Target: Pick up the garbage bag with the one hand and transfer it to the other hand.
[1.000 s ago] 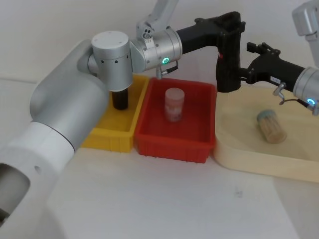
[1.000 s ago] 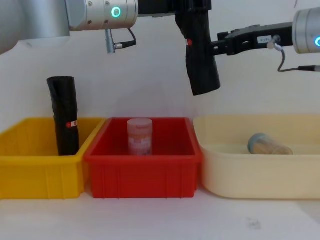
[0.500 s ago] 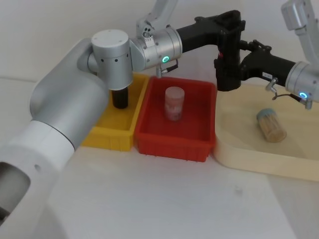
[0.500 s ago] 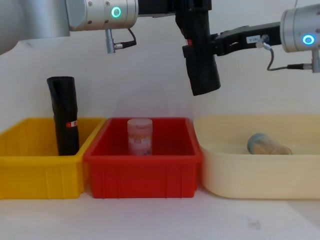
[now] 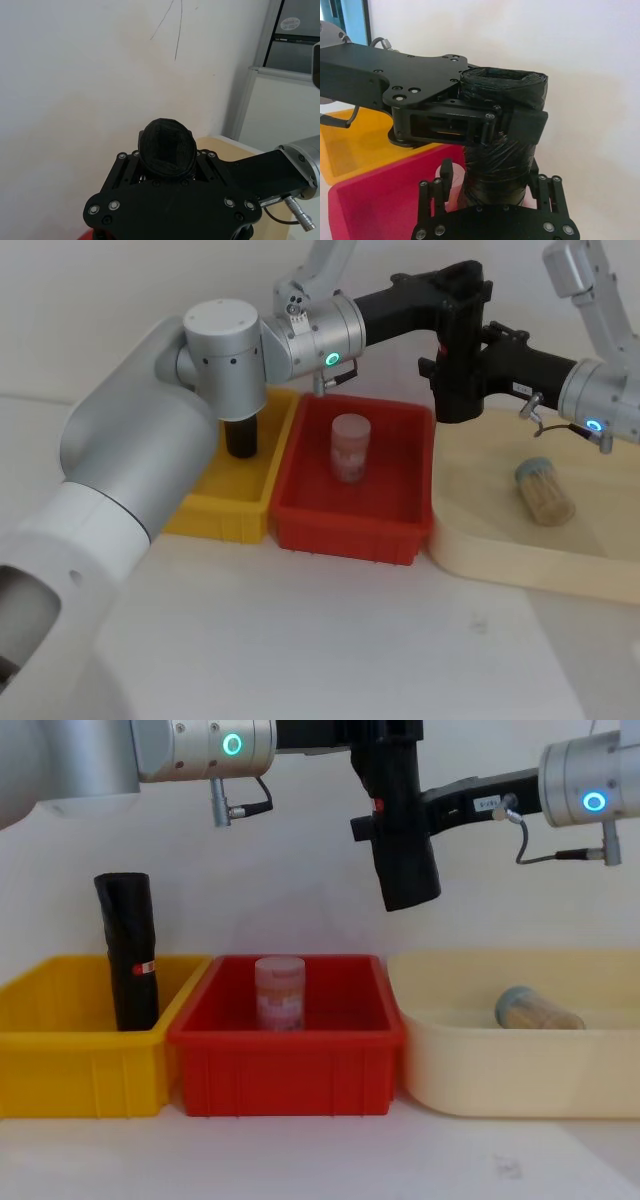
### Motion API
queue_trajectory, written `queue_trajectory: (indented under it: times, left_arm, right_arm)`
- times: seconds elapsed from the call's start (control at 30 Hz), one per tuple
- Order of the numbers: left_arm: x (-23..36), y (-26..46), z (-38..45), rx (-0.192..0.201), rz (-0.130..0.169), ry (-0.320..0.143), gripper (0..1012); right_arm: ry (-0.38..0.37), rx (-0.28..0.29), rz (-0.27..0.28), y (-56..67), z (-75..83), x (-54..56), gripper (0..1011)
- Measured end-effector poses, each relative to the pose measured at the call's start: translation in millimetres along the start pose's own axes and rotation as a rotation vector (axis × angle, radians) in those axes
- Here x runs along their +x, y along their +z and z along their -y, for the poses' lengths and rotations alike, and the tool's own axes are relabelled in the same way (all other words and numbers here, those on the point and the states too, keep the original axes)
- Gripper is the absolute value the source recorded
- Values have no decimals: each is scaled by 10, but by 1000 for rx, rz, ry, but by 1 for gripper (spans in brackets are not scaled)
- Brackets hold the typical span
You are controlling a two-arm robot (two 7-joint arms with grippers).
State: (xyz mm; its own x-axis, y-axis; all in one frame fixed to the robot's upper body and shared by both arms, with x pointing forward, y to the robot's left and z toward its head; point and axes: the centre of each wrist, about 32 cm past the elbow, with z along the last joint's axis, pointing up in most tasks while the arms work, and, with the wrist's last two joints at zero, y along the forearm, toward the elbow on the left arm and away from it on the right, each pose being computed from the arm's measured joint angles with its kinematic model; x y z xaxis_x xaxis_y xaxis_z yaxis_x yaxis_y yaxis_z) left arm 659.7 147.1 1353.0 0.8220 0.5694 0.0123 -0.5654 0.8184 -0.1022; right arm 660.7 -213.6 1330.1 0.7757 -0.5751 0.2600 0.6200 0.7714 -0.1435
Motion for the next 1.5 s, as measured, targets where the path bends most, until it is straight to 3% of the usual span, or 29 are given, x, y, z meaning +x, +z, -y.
queue_trajectory:
  times: [0.17,0.27,0.43,1.03,1.5]
  left_arm:
    - [0,0,0,0,0,0,363]
    - [0,0,0,0,0,0,363]
    - [1,0,-1,0,0,0,363]
    - [0,0,0,0,0,0,364]
    - [0,1,0,0,0,0,753]
  right_arm:
    - [2,-1,2,5,-17,3,778]
    - [3,-3,3,8,-27,4,645]
    - [4,-4,4,12,-37,6,552]
    - [6,-6,6,15,-52,9,547]
    - [-1,-7,8,14,-42,9,543]
